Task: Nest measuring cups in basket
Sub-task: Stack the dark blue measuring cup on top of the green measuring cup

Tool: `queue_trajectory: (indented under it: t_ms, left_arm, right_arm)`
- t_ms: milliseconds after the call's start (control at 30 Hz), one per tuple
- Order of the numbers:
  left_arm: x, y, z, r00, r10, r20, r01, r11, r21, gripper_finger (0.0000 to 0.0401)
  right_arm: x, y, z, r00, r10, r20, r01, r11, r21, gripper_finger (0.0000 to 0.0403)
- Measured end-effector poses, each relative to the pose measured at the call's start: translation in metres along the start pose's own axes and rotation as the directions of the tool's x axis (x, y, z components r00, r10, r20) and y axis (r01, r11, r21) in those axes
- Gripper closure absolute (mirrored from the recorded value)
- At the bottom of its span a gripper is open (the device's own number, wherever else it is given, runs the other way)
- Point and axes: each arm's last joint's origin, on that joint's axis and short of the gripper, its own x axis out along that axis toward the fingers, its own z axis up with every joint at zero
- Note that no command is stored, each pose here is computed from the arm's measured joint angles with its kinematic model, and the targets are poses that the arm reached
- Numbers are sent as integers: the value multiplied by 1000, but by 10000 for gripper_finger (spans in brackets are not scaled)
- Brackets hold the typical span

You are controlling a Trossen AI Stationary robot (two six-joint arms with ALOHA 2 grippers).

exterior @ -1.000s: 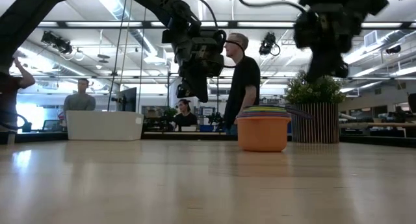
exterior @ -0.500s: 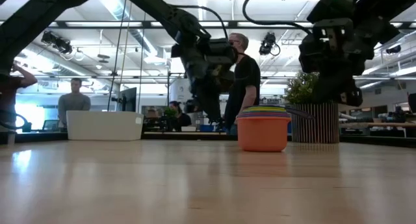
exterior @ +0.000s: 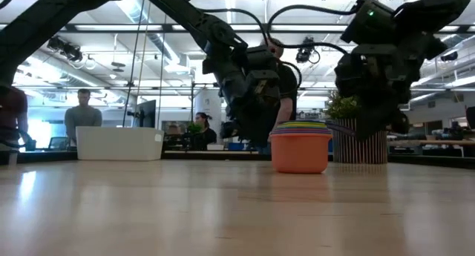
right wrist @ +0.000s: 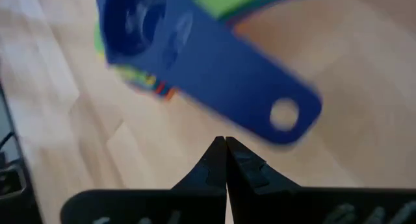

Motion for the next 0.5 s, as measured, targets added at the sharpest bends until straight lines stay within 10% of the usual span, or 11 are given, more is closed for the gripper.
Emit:
queue_trajectory:
  t_ms: [500]
  left_arm:
    - [33,-16,-3,999,-46,-7,46,997,63,400]
  right_arm:
    - [1,-14,21,996,14,88,-12,1000,-21,401]
